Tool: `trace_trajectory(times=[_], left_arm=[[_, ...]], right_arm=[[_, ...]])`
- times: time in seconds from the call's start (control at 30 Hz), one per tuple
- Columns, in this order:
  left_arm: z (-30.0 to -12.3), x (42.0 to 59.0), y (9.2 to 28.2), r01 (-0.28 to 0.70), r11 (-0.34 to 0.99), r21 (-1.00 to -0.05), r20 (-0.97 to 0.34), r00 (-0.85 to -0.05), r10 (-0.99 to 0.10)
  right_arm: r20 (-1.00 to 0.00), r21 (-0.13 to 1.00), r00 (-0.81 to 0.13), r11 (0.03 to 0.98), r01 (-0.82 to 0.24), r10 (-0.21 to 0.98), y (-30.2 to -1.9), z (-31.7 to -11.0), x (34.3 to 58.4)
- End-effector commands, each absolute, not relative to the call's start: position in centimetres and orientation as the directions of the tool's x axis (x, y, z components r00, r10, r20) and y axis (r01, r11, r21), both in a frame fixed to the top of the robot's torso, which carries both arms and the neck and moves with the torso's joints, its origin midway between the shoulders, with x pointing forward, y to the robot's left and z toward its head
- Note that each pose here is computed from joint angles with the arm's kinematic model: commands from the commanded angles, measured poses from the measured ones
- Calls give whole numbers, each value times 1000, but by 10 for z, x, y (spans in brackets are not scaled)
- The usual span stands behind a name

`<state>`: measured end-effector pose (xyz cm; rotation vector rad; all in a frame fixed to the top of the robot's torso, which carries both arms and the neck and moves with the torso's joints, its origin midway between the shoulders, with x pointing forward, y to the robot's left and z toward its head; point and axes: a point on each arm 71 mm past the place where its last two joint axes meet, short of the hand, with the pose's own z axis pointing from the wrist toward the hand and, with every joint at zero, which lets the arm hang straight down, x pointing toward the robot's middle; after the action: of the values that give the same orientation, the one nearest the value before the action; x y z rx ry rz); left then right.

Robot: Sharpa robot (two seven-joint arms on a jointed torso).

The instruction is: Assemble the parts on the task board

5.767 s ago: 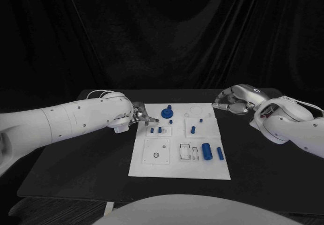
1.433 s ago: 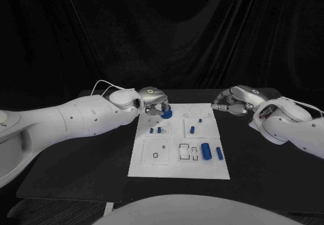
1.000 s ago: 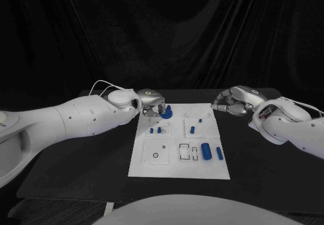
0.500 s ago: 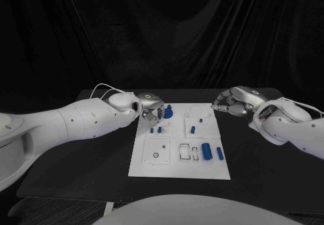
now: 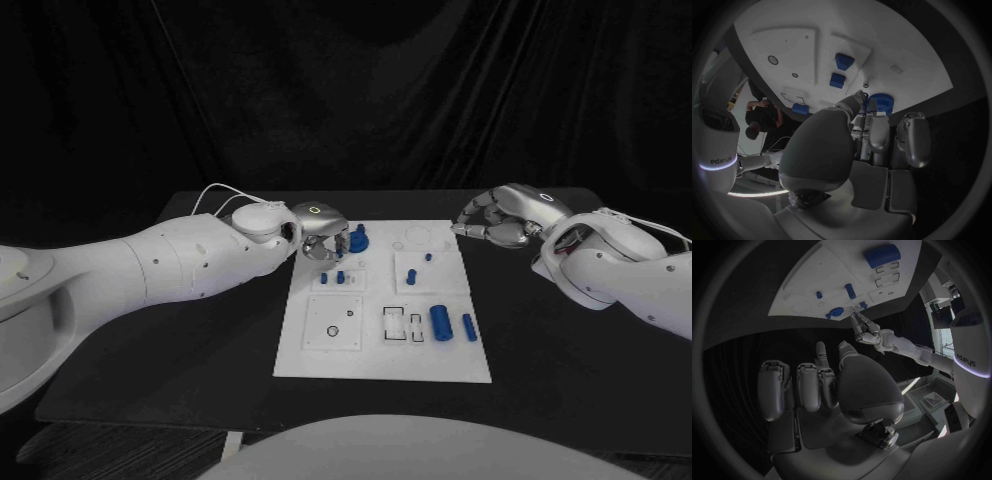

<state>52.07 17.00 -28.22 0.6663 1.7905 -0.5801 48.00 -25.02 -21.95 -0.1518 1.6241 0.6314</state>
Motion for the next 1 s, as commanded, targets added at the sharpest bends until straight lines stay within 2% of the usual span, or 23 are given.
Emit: trace_trajectory(times=[0.03,1.0], left_arm=[[-283,520,169,690,721,-67,-954,-256,157],[-295,519,173,668,741,-70,-941,-291,173]], right_arm=[[-950,310,-171,840,-446,261,-250,-221,479],[-949,313,-183,841,-442,257,-250,-222,478]])
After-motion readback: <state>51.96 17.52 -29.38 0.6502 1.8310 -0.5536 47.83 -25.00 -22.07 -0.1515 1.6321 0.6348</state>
